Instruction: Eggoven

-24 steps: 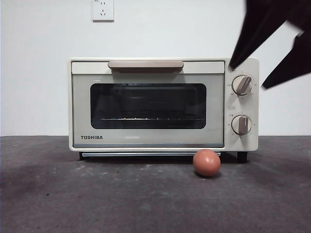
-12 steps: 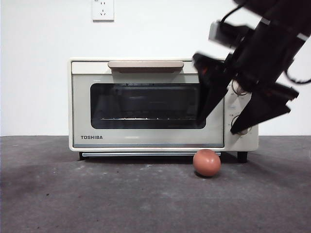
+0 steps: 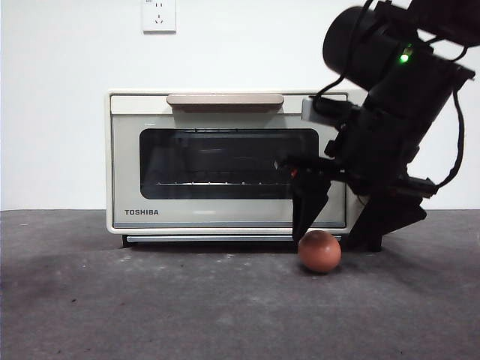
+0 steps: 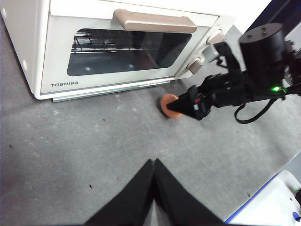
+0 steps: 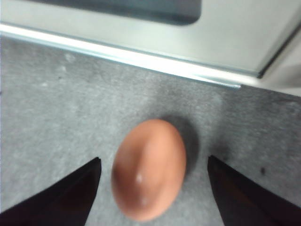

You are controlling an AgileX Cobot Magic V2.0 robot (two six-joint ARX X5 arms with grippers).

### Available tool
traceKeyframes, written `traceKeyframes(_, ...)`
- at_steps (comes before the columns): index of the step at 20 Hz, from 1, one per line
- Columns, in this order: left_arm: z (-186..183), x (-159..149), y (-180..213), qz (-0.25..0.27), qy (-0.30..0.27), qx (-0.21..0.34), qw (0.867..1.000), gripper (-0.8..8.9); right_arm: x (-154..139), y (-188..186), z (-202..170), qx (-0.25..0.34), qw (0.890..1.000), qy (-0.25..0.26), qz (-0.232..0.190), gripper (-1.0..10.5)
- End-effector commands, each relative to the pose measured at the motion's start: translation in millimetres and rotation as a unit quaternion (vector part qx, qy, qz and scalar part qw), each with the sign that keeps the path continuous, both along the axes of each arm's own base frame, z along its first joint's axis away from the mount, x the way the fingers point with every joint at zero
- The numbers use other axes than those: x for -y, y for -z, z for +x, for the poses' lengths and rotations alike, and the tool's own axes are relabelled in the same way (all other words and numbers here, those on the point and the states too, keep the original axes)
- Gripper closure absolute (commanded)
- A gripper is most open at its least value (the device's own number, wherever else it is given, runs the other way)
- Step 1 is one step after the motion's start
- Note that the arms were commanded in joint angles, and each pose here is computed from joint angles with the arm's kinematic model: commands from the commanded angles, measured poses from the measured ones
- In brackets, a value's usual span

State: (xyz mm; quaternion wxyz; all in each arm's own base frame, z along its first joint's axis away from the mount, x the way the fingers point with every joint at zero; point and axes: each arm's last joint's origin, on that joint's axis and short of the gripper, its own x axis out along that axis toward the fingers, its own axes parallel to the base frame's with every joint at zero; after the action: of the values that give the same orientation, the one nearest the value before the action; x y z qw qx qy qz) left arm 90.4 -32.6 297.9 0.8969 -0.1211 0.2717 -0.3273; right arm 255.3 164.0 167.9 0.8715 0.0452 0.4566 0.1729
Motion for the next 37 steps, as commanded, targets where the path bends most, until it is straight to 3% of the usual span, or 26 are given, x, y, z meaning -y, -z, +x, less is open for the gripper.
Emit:
traceKeyframes(1,0.2,0.5,-5.2,0.002,0.005,0.015,1.000,8.06,-8.6,0.5,7.5,0.008,1.000,0.002,0.010,5.8)
traceKeyframes(11,0.2,0.5,-5.2,0.002,0.005,0.015,1.000,8.06,-14.1,20.7,16.3,-0.018,1.000,0.005,-0.008,6.0)
traceKeyframes(20,0.2,0.5,-5.2,0.002,0.005,0.015,1.000,8.06,-13.5,21.4,15.8,-0.023,1.000,0.011,-0.010,9.4)
traceKeyframes(24,2.3,0.9,-4.5,0.003,0.005,0.010,1.000,8.06,-13.6,17.0,15.3,-0.018,1.000,0.007,-0.002,9.4)
traceKeyframes(32,37.9,12.9,-5.9,-0.006,0.021,0.025,0.999,8.06,-4.0,-50.6,-22.0,0.020,0.999,-0.036,0.024,9.4)
traceKeyframes(37,76.1,41.3,-9.5,-0.006,0.043,0.047,0.998,8.06,15.8,-103.7,-60.9,0.074,0.994,-0.050,0.061,9.4)
